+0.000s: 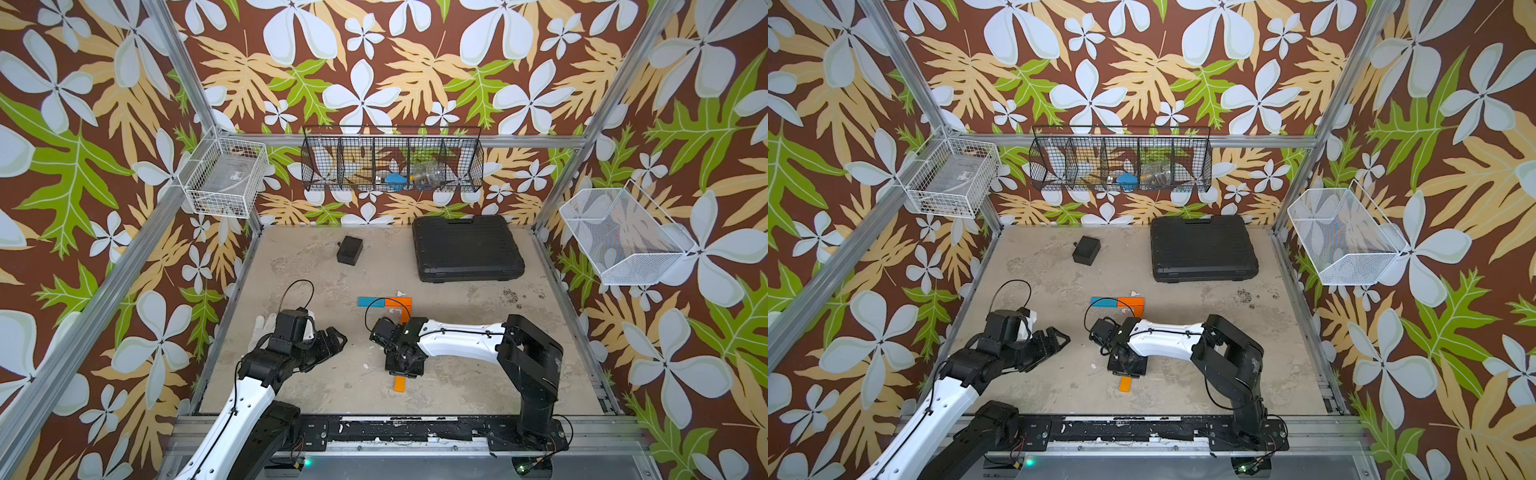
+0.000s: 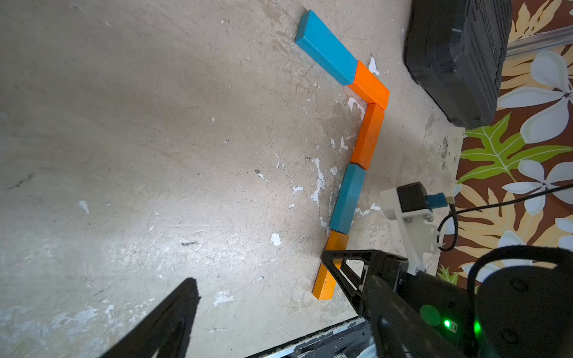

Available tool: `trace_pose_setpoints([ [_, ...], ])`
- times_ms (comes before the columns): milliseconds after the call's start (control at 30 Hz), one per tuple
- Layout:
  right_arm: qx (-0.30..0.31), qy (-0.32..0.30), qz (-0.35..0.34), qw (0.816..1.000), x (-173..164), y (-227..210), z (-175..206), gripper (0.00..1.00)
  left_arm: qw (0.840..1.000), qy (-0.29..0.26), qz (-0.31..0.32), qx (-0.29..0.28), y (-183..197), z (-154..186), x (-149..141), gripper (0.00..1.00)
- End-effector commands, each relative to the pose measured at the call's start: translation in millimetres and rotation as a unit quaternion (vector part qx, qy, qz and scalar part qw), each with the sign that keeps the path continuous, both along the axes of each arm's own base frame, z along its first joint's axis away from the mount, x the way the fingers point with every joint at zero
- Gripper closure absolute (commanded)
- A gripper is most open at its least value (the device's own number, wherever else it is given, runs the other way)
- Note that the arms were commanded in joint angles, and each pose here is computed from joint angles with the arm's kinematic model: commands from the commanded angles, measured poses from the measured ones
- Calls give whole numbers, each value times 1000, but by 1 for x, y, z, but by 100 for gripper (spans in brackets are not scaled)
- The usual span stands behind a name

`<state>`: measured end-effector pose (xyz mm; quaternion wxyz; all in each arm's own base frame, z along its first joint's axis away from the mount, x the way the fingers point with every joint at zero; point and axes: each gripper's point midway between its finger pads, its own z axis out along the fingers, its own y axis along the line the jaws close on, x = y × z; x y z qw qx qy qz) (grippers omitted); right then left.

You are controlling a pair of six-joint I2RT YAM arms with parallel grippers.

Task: Assemble the number 7 with building blocks
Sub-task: Assemble the building block at the center of the board.

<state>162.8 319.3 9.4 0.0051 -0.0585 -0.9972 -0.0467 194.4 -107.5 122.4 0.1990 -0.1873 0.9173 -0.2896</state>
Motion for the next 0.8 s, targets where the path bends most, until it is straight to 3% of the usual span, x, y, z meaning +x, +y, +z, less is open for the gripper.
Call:
trace_pose_setpoints([
  [0,11,-1,18,1000,1,10,-10,71,1000,-8,-5,-4,-2,3,3,13],
  [767,34,16,-16,999,-3,7,-19,70,1000,-8,-6,-3,-2,3,3,13],
])
